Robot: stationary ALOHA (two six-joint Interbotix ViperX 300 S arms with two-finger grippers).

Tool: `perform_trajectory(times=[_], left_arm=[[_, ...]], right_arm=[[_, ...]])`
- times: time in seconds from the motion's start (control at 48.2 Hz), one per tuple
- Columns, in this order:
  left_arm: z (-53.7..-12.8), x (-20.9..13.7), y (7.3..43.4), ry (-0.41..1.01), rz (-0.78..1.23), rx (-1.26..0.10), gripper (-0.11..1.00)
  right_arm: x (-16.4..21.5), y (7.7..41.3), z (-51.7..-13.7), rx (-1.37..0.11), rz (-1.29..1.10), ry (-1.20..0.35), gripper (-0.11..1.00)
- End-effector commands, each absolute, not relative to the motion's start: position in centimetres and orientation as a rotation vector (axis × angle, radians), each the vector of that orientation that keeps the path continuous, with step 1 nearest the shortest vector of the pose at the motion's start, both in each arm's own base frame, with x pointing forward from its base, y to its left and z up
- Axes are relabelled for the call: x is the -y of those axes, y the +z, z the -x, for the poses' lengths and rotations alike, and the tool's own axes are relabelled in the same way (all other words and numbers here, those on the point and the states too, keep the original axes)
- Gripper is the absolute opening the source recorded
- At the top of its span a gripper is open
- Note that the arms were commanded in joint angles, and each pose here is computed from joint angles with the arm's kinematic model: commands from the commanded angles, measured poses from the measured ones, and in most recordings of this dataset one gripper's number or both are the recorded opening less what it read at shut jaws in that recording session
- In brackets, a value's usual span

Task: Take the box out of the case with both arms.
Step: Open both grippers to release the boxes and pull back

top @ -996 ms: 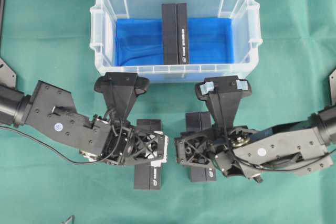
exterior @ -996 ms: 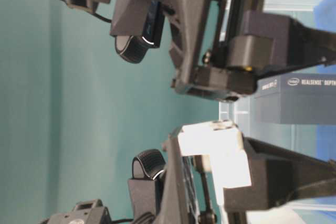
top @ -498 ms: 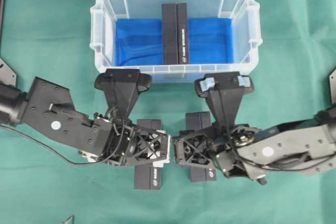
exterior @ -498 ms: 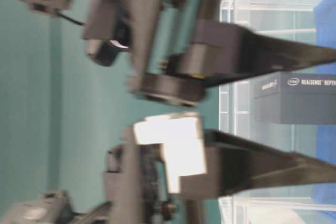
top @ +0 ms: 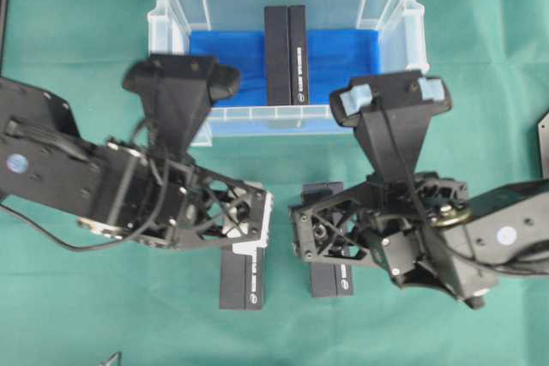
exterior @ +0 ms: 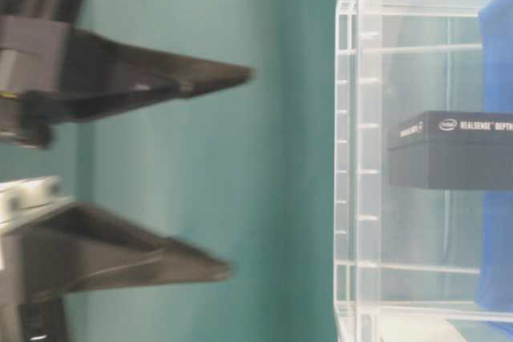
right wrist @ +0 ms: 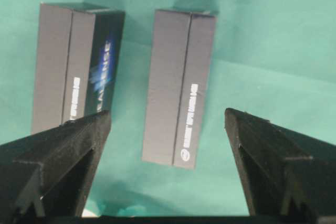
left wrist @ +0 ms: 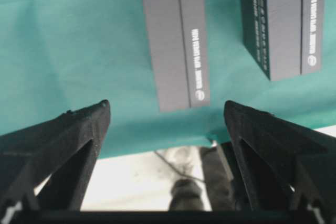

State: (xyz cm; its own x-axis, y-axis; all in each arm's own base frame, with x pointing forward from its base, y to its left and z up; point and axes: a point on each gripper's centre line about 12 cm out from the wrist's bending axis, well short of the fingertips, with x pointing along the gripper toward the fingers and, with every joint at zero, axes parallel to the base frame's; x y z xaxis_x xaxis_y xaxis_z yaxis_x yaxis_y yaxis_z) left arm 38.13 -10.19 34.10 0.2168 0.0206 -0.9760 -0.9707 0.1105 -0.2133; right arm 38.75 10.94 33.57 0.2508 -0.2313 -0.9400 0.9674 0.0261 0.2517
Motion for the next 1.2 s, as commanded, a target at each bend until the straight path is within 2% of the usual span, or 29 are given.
perform_trajectory(times=[0.0, 0.685, 1.183], left_arm=[[-37.4, 9.8, 37.1, 0.952, 1.226, -1.039, 0.85], [-36.8, 9.8, 37.6, 0.93, 1.2, -1.05, 0.85], [-30.9, 9.1, 37.4, 0.977, 1.203, -1.076, 0.85]], right_arm=[[-10.5, 36.8, -38.0, -0.815, -1.174, -1.093, 0.91], [-10.3, 37.9, -37.5, -0.842, -1.139, -1.056, 0.91], [-8.7, 38.9, -32.1, -0.889, -1.13, -1.057, 0.91]])
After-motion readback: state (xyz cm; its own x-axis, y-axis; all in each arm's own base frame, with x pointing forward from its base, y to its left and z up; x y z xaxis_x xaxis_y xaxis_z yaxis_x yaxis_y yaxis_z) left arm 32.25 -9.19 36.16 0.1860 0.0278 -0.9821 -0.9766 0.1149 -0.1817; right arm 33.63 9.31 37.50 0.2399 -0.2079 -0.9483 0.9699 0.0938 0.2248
